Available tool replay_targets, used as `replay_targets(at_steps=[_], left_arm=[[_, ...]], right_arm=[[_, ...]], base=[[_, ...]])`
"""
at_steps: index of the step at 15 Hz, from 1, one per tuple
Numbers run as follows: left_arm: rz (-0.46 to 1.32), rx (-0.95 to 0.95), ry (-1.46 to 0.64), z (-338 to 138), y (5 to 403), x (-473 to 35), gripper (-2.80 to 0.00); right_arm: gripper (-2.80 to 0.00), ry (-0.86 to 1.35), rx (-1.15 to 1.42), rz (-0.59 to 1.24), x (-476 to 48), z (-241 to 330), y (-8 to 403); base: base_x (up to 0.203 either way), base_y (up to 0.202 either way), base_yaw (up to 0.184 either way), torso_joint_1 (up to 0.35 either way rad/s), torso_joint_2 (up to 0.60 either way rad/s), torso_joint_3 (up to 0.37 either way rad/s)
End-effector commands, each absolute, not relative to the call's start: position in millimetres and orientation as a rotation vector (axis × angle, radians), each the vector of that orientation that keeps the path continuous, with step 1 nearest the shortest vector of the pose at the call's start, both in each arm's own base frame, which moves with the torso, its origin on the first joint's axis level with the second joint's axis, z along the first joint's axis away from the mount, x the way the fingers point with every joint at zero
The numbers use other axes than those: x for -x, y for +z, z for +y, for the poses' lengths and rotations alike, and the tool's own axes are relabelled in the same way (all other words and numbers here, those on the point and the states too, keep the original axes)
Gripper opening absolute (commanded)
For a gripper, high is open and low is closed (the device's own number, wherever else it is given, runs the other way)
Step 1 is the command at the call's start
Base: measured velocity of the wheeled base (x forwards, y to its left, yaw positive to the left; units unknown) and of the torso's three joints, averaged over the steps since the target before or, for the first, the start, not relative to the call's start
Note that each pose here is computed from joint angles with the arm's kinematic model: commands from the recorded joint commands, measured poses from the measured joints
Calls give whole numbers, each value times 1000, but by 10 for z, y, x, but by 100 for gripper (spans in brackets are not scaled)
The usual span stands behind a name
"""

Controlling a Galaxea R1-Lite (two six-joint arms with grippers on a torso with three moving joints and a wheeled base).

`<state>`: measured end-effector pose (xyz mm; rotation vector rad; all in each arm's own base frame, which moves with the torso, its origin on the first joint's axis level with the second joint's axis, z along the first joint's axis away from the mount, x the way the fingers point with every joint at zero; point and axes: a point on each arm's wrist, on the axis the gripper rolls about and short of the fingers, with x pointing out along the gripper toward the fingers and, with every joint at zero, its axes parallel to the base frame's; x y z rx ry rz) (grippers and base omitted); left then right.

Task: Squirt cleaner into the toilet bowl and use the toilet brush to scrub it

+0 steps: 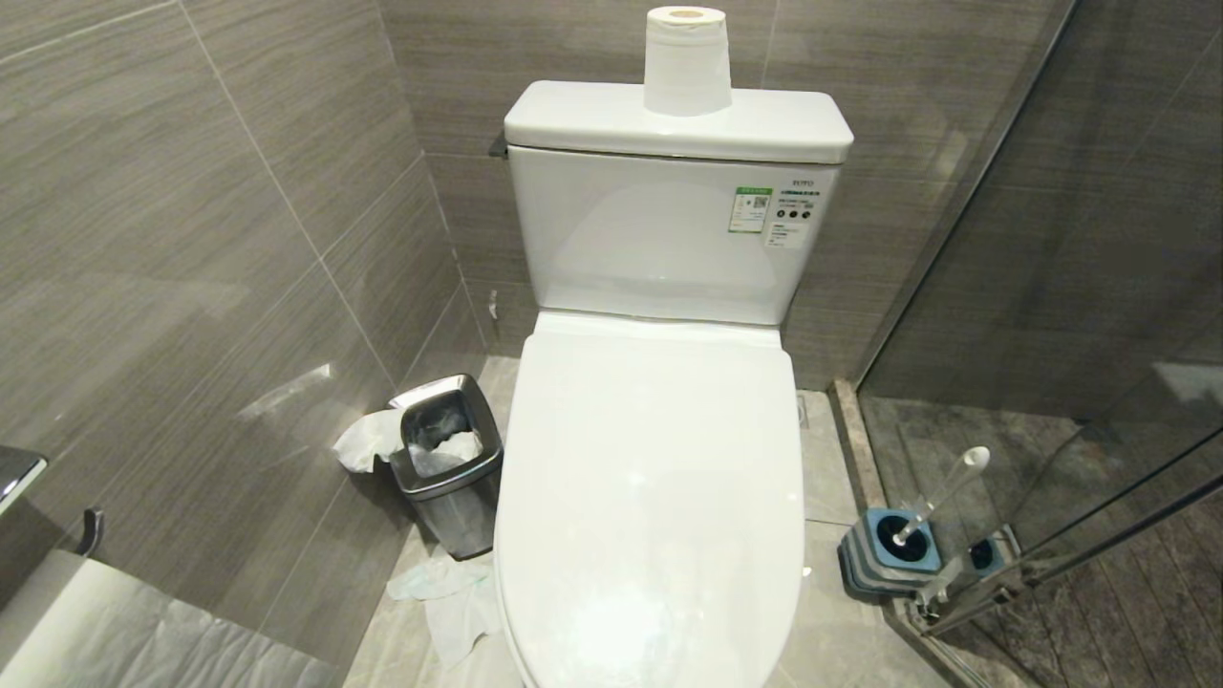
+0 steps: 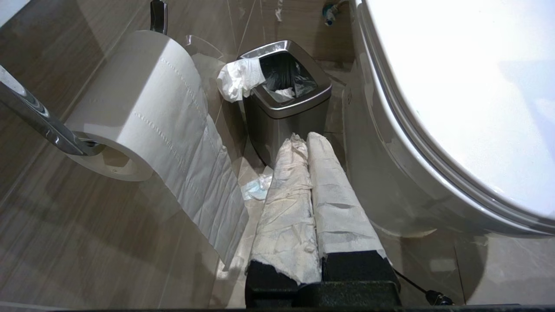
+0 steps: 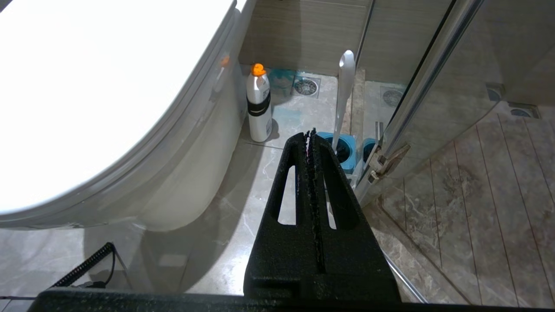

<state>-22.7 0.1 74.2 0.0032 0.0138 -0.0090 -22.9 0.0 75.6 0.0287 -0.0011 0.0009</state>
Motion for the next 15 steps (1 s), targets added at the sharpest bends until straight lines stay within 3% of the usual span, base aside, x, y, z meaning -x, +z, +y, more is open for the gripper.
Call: replay_targets(at_steps=[1, 15], left_arm=[[15, -3, -9, 1, 741, 227, -280], [15, -3, -9, 1, 741, 227, -280]], right_arm=[[-280, 0, -29, -2, 228, 0, 756], [-280, 1, -30, -2, 229, 0, 760]], base=[[0, 0, 0, 0, 0, 0], [0, 0, 0, 0, 0, 0]])
